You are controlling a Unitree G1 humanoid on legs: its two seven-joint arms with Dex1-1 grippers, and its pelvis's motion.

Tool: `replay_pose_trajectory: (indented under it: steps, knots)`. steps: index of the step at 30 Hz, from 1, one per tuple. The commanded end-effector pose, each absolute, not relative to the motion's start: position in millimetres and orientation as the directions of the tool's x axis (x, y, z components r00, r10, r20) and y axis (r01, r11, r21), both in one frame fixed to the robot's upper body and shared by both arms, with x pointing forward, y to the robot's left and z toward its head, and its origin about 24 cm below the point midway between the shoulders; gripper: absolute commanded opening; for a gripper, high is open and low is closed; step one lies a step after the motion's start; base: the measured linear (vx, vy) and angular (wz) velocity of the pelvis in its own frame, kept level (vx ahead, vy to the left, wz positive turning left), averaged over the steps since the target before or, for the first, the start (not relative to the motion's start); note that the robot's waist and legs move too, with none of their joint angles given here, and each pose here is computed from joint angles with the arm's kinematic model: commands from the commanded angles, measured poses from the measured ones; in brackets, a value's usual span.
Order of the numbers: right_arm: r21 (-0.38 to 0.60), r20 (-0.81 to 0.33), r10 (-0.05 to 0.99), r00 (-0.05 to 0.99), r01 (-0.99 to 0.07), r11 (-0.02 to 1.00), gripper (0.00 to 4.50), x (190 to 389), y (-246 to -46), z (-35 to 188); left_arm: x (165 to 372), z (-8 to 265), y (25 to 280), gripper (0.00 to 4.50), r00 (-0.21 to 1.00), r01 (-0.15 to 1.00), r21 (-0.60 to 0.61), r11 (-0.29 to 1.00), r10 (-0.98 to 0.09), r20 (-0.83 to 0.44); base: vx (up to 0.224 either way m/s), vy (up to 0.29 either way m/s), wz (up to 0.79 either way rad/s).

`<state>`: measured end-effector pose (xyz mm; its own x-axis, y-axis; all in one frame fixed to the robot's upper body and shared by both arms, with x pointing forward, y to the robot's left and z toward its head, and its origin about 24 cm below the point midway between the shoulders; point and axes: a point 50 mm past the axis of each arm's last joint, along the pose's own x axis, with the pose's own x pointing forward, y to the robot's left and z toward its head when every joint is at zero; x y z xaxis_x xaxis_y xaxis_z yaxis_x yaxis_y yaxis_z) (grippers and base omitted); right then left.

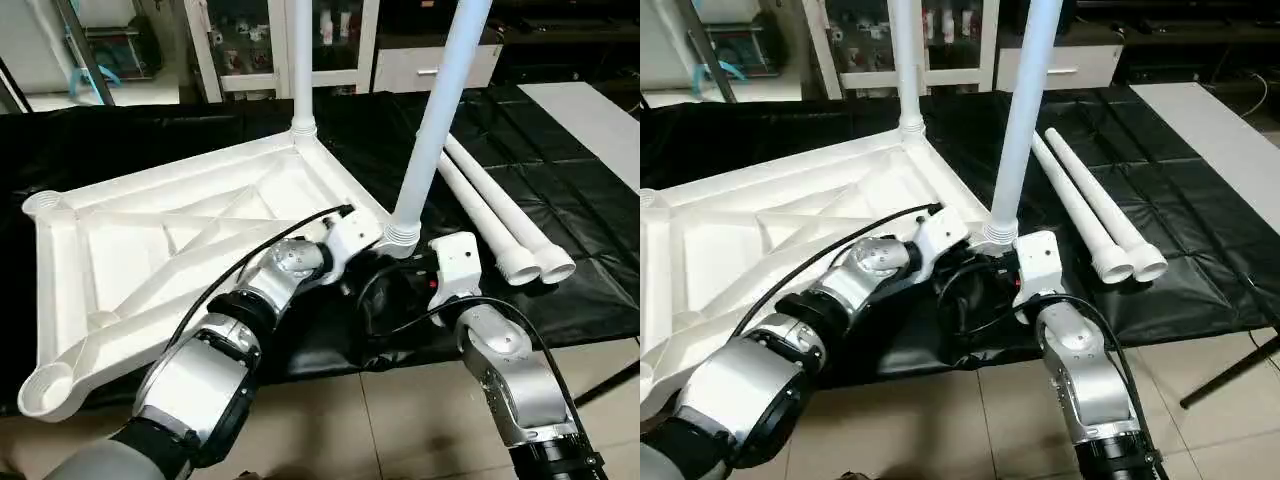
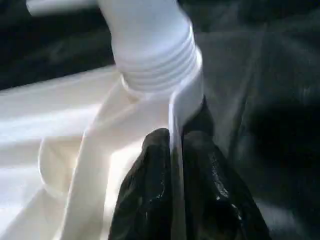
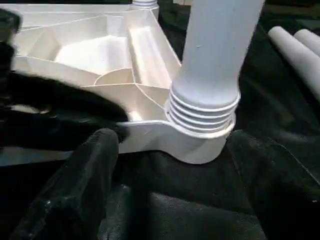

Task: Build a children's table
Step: Rotate leg to tighten, then rotate table base

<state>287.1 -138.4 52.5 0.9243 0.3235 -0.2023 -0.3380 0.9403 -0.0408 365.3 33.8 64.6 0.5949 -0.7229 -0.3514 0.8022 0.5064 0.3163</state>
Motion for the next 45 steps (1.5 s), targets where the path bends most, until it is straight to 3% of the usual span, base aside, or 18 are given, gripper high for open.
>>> replay_pose_trajectory:
  steps: [1, 3, 7, 11, 12, 13, 18, 21, 22, 28, 32, 36, 45]
  knots:
    - [-0.029, -0.201, 0.337, 0.920, -0.350, 0.936, 3.80, 286.2, -137.5, 57, 374, 87, 37, 1.01, 0.639, 0.762, 0.320, 0.563, -0.735, -0.226, 0.000, 0.000, 0.00]
    - [-0.021, -0.200, 0.361, 0.911, -0.372, 0.928, 3.80, 287.5, -134.9, 60, 377, 106, 46, 1.01, 0.620, 0.774, 0.234, 0.588, -0.780, -0.089, 0.000, 0.000, 0.00]
    - [-0.029, -0.198, 0.398, 0.896, -0.412, 0.911, 3.80, 287.4, -133.5, 66, 377, 115, 55, 1.01, 0.579, 0.805, 0.180, 0.565, -0.814, -0.035, 0.000, 0.000, 0.00]
    - [0.001, -0.180, 0.512, 0.840, -0.521, 0.854, 3.80, 286.9, -131.1, 75, 366, 111, 84, 1.01, 0.441, 0.894, 0.156, 0.420, -0.885, -0.147, 0.000, 0.000, 0.00]
    - [0.021, -0.182, 0.608, 0.773, -0.615, 0.788, 3.80, 283.3, -132.2, 82, 350, 105, 117, 1.01, 0.362, 0.931, 0.145, 0.334, -0.892, -0.270, 0.000, 0.000, 0.00]
    - [0.021, -0.182, 0.608, 0.773, -0.615, 0.788, 3.80, 283.3, -132.2, 82, 350, 105, 117, 1.01, 0.362, 0.931, 0.145, 0.334, -0.892, -0.270, 0.000, 0.000, 0.00]
    - [0.010, -0.239, 0.710, 0.662, -0.729, 0.684, 3.80, 276.9, -146.5, 84, 294, 102, 166, 1.01, 0.116, 0.986, -0.055, 0.158, -0.882, -0.456, 0.000, 0.000, 0.00]
    - [0.007, -0.249, 0.724, 0.643, -0.747, 0.665, 3.80, 275.9, -149.4, 85, 283, 102, 171, 1.01, 0.074, 0.985, -0.098, 0.140, -0.867, -0.494, 0.000, 0.000, 0.00]
    - [0.005, -0.260, 0.742, 0.618, -0.767, 0.641, 3.80, 274.5, -151.0, 87, 274, 96, 182, 1.01, 0.057, 0.982, -0.115, 0.150, -0.816, -0.575, 0.000, 0.000, 0.00]
    - [-0.006, -0.284, 0.765, 0.579, -0.798, 0.602, 3.80, 272.6, -149.3, 86, 273, 80, 220, 1.01, 0.211, 0.945, 0.016, 0.326, -0.573, -0.792, 0.000, 0.000, 0.00]
    - [-0.004, -0.283, 0.775, 0.565, -0.809, 0.588, 3.80, 273.0, -147.5, 86, 282, 82, 236, 1.01, 0.351, 0.881, 0.145, 0.450, -0.418, -0.838, 0.000, 0.000, 0.00]
    - [0.001, -0.284, 0.781, 0.557, -0.814, 0.581, 3.80, 272.5, -146.7, 85, 291, 85, 243, 1.01, 0.447, 0.835, 0.261, 0.484, -0.320, -0.835, 0.000, 0.000, 0.00]
    - [0.007, -0.281, 0.787, 0.549, -0.819, 0.574, 3.80, 272.1, -144.5, 84, 313, 92, 235, 1.01, 0.622, 0.735, 0.415, 0.536, -0.291, -0.727, 0.000, 0.000, 0.00]
